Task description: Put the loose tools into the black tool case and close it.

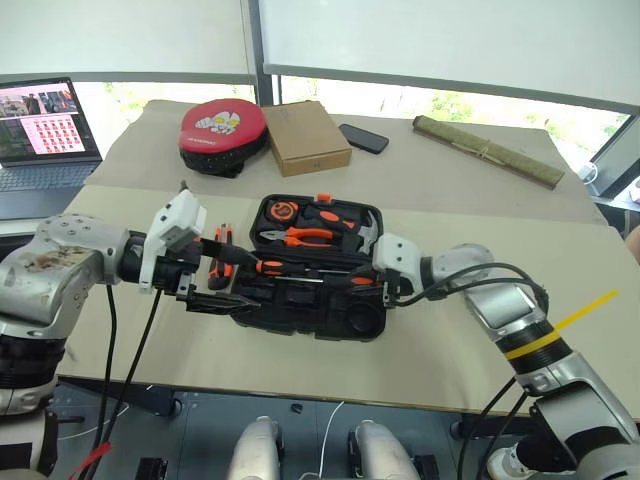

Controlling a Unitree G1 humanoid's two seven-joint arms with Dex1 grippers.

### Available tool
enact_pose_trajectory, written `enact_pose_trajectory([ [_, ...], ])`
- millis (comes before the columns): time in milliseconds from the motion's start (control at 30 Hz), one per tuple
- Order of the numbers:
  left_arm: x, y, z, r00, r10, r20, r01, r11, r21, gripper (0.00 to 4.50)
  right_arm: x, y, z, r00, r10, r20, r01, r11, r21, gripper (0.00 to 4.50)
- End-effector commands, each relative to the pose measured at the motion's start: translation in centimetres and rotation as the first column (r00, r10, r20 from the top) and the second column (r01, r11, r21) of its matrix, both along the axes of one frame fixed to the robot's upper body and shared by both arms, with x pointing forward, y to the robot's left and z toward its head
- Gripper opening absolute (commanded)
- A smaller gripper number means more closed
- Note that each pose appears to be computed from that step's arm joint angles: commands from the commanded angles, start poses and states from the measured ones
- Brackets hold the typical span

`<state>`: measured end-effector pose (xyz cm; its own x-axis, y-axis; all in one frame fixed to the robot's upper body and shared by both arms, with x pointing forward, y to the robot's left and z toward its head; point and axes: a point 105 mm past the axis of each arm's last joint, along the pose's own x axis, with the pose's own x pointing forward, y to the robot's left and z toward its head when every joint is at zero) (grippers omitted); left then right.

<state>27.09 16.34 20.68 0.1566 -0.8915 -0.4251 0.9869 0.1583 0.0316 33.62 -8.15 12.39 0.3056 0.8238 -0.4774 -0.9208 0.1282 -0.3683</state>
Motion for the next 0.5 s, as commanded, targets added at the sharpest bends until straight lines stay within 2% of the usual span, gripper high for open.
enact_pose_trajectory([
  [33, 0.1, 0.1, 1.4, 0.998, 0.003, 0.056, -0.003, 1.000, -0.004, 4.50, 0.6, 0.0, 0.9, 0.999, -0.027, 0.022, 0.026, 1.000, 0.014, 1.57],
  [67, 0.1, 0.0, 1.4, 0.998, 0.003, 0.056, -0.002, 1.000, -0.006, 4.50, 0.6, 0.1, 1.2, 0.999, -0.035, 0.004, 0.034, 0.999, 0.037, 2.07],
  [267, 0.3, -0.2, 1.3, 0.998, -0.003, 0.055, 0.003, 1.000, -0.008, 4.50, -0.6, 1.7, 3.6, 0.995, -0.019, -0.097, 0.037, 0.981, 0.192, 4.00],
  [367, 0.6, -0.4, 1.4, 0.998, -0.006, 0.061, 0.007, 1.000, -0.012, 4.50, -0.4, 2.2, 3.7, 0.991, -0.047, -0.122, 0.073, 0.973, 0.217, 4.00],
  [500, 0.8, -0.6, 1.4, 0.998, -0.015, 0.064, 0.016, 1.000, -0.014, 4.50, -0.1, 2.6, 3.4, 0.986, -0.081, -0.144, 0.113, 0.967, 0.230, 2.92],
])
